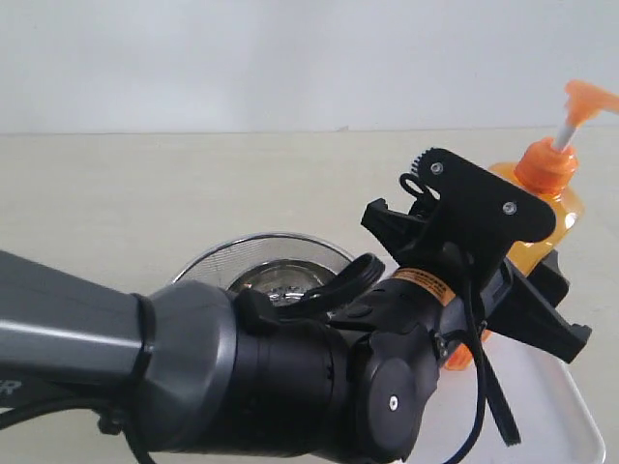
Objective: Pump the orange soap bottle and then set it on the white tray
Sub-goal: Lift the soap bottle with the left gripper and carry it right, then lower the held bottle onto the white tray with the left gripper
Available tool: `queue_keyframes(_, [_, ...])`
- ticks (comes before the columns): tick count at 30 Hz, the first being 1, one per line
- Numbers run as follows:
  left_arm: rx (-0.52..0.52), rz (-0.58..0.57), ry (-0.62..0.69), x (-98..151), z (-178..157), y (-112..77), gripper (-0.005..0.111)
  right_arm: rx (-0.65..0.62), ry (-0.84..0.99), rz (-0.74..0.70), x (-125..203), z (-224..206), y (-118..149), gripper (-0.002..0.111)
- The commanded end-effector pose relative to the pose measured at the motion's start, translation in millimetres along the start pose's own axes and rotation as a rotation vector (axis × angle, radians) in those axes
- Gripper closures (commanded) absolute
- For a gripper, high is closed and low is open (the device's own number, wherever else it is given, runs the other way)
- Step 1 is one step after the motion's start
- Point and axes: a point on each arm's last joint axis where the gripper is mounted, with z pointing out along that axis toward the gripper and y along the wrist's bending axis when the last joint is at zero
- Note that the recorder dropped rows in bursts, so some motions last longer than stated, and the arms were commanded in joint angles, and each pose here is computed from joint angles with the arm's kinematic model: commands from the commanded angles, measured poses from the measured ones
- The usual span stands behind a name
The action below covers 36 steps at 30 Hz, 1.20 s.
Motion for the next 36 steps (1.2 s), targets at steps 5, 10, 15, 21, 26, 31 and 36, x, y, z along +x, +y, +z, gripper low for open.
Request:
queue_keyframes(5, [-0.025, -0.033, -0.095, -19, -3, 0.8, 0.102, -0.004, 0.002, -0.011, 0, -2, -1, 0.108])
queue_keyframes(10, [0.015, -0.036, -0.044, -14, -3, -2.9, 0.102, -0.013, 0.010, -0.028, 1, -2, 0, 0.108])
queue_keyframes(15, [0.043, -0.035, -0.010, -11, -3, -5.4, 0.090, -0.013, 0.010, -0.028, 1, -2, 0, 0.108])
queue_keyframes(21, [0.055, -0.034, 0.006, -10, -3, -6.6, 0.046, -0.013, 0.010, -0.028, 1, -2, 0, 0.108])
queue_keyframes(26, [0.055, -0.034, 0.006, -10, -3, -6.6, 0.017, -0.013, 0.010, -0.028, 1, -2, 0, 0.108])
queue_keyframes(31, [0.055, 0.022, 0.005, -10, -3, -6.6, 0.008, -0.014, 0.008, -0.028, 0, -2, 0, 0.108])
queue_keyframes(36, [0.067, 0.025, -0.014, -22, -9, -4.9, 0.008, -0.013, 0.010, -0.028, 1, -2, 0, 0.108])
